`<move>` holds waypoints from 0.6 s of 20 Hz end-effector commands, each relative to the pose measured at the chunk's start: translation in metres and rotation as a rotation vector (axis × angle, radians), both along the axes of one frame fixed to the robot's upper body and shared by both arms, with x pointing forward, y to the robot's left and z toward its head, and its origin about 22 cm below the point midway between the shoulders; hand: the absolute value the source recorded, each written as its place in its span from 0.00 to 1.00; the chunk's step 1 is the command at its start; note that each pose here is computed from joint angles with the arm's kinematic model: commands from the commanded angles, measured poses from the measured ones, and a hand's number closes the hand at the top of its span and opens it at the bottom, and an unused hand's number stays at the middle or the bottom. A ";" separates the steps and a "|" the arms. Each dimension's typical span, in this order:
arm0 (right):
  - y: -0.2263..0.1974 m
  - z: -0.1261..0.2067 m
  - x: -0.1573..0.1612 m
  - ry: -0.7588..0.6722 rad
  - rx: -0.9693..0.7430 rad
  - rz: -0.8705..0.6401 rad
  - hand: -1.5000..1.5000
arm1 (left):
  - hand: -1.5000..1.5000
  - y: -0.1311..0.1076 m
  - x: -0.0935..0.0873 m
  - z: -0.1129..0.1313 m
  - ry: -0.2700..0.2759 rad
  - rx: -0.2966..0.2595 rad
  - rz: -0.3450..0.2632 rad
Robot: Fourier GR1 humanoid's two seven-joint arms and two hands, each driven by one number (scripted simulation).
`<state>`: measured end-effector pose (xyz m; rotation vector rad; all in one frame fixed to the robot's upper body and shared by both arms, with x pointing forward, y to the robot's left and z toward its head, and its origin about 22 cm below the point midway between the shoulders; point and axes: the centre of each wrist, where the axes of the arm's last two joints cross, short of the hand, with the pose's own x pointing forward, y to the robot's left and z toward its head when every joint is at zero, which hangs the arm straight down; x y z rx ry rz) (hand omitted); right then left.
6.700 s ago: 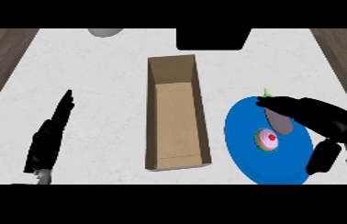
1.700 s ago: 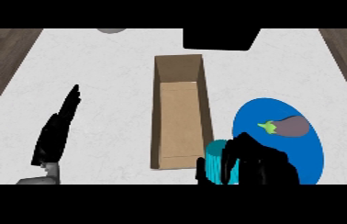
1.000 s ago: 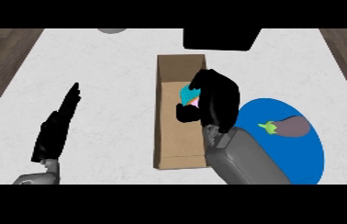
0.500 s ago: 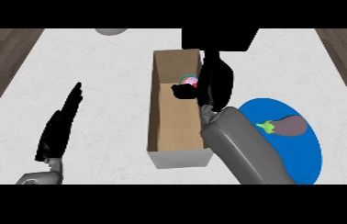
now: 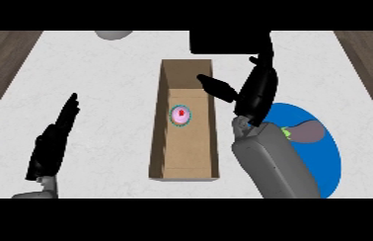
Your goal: Pick the cupcake from the plate and place it in the cardboard box
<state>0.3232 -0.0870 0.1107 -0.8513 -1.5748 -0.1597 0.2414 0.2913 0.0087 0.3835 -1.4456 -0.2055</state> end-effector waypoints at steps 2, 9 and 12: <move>-0.051 -0.002 -0.031 -0.127 0.142 -0.155 0.00 | 0.50 0.010 -0.010 0.001 0.017 -0.009 0.026; -0.124 0.005 -0.109 -0.169 0.157 -0.263 0.00 | 0.50 0.013 -0.017 -0.005 -0.005 -0.010 0.021; -0.136 0.004 -0.158 -0.167 0.158 -0.222 0.00 | 0.50 0.000 -0.008 -0.007 0.010 -0.020 0.037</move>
